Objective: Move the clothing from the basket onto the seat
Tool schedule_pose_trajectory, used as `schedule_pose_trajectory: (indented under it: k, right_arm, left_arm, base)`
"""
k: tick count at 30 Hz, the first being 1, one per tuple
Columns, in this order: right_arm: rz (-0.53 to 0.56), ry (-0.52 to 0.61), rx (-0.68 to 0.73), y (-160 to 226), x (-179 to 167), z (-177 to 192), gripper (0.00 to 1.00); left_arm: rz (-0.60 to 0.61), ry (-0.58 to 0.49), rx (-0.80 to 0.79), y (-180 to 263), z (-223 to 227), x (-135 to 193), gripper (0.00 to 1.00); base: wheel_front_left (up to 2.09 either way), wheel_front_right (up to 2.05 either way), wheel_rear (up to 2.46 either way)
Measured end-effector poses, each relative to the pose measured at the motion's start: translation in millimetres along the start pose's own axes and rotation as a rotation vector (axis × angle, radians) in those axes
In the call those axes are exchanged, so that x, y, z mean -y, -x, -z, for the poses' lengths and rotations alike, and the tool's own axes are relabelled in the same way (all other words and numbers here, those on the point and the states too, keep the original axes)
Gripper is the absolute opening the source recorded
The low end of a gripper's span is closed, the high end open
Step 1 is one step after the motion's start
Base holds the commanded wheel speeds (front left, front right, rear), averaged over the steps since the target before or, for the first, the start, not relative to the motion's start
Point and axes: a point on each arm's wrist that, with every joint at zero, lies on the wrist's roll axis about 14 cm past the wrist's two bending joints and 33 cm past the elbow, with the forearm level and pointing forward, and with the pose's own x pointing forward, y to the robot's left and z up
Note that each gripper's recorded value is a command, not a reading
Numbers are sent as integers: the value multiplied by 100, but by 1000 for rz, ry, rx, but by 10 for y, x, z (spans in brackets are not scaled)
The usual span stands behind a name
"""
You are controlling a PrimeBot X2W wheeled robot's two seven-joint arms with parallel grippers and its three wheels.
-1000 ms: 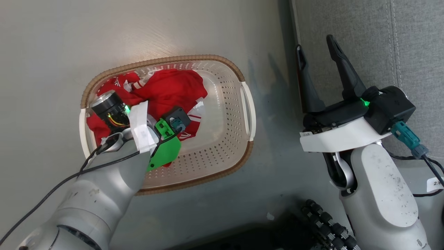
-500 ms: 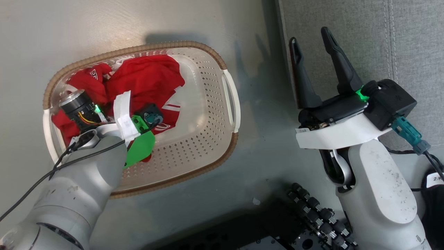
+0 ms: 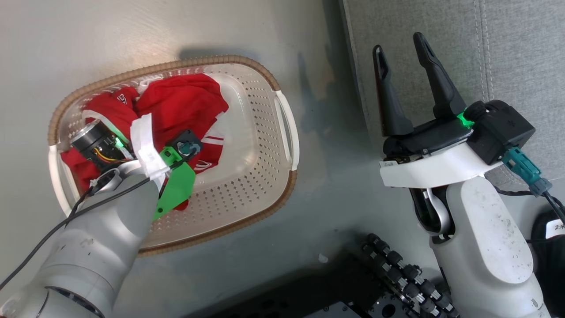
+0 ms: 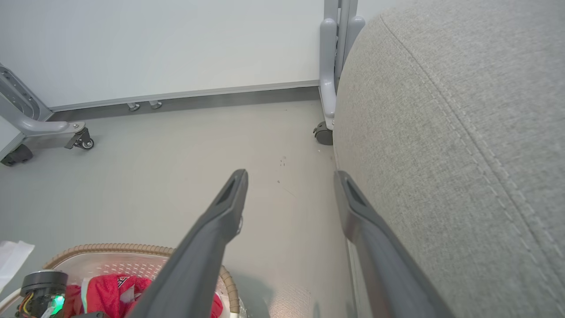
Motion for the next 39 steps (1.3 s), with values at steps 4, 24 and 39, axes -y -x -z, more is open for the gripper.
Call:
schedule_pose_trajectory:
  k: [4,24,39]
  right_arm:
    - [-2,5,26,11,-15,-117,100]
    - [20,28,120,367,-56,-626,100]
    - [-10,25,228,783,-256,-1125,100]
  left_arm:
    - [-22,86,112,122,-161,-66,0]
    - [-169,411,632,1278,-1049,-434,0]
    - [-346,517,1058,2736,-1649,-523,0]
  base:
    - [0,0,0]
    - [0,0,0]
    - [0,0,0]
